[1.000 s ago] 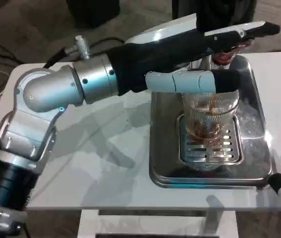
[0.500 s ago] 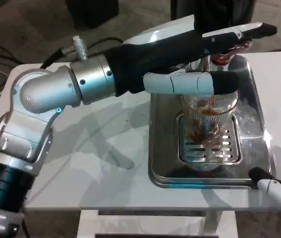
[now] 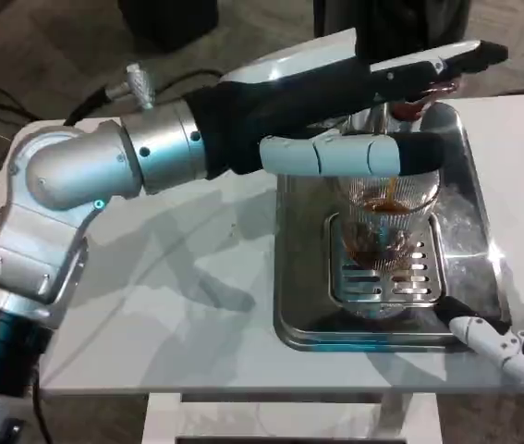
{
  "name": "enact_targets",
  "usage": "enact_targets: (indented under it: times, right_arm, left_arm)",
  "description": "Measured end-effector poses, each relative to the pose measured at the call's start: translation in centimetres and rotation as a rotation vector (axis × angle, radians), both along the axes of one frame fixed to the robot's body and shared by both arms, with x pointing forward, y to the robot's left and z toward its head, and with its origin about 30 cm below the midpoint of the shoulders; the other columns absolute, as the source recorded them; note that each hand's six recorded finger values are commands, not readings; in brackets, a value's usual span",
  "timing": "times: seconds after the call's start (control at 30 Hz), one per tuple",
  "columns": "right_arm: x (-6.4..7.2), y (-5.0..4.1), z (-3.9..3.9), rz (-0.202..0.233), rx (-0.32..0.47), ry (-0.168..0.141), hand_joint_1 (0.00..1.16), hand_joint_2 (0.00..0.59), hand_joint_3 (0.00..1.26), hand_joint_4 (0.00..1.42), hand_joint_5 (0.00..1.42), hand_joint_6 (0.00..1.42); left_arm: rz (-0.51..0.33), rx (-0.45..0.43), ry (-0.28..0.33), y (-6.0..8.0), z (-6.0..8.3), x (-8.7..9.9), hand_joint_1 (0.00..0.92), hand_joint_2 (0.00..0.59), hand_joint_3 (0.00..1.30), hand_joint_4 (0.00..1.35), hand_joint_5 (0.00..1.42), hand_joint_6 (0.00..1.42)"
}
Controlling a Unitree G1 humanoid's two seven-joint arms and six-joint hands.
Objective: Grasp the cup under the faucet to collect the drink, then remove the cup.
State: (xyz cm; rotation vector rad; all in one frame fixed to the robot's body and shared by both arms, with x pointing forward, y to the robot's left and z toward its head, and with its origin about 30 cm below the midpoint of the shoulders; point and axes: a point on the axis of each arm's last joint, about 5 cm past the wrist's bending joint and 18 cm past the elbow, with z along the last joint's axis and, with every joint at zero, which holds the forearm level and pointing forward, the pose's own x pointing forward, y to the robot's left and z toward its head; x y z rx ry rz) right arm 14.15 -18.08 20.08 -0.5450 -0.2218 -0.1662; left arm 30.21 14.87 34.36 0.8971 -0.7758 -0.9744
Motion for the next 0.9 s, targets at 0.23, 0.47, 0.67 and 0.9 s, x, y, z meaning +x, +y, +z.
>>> enact_targets:
  times: [0.23, 0.47, 0.67, 0.9]
  right_arm:
    - [0.8, 0.58, -0.15, 0.017, 0.022, 0.011, 0.9, 0.197, 0.0, 0.0, 0.0, 0.2]
    - [1.6, 1.3, -0.07, 0.026, 0.056, 0.01, 0.94, 0.214, 0.0, 0.0, 0.0, 0.2]
    - [2.1, 1.88, -0.01, 0.033, 0.089, 0.009, 0.99, 0.219, 0.0, 0.0, 0.0, 0.2]
    - [2.7, 2.52, 0.17, 0.048, 0.114, 0.009, 1.07, 0.227, 0.0, 0.0, 0.0, 0.2]
  left_arm:
    - [0.007, 0.01, -0.01, 0.2, 0.2, -0.2, 0.0, 0.126, 0.0, 0.0, 0.02, 0.04]
    - [0.017, 0.02, -0.018, 0.6, 0.3, -0.4, 0.0, 0.125, 0.0, 0.0, 0.02, 0.04]
    - [0.021, 0.025, -0.024, 0.7, 0.3, -0.4, 0.0, 0.125, 0.0, 0.0, 0.02, 0.05]
    - [0.022, 0.027, -0.029, 0.8, 0.4, -0.5, 0.0, 0.121, 0.0, 0.0, 0.02, 0.05]
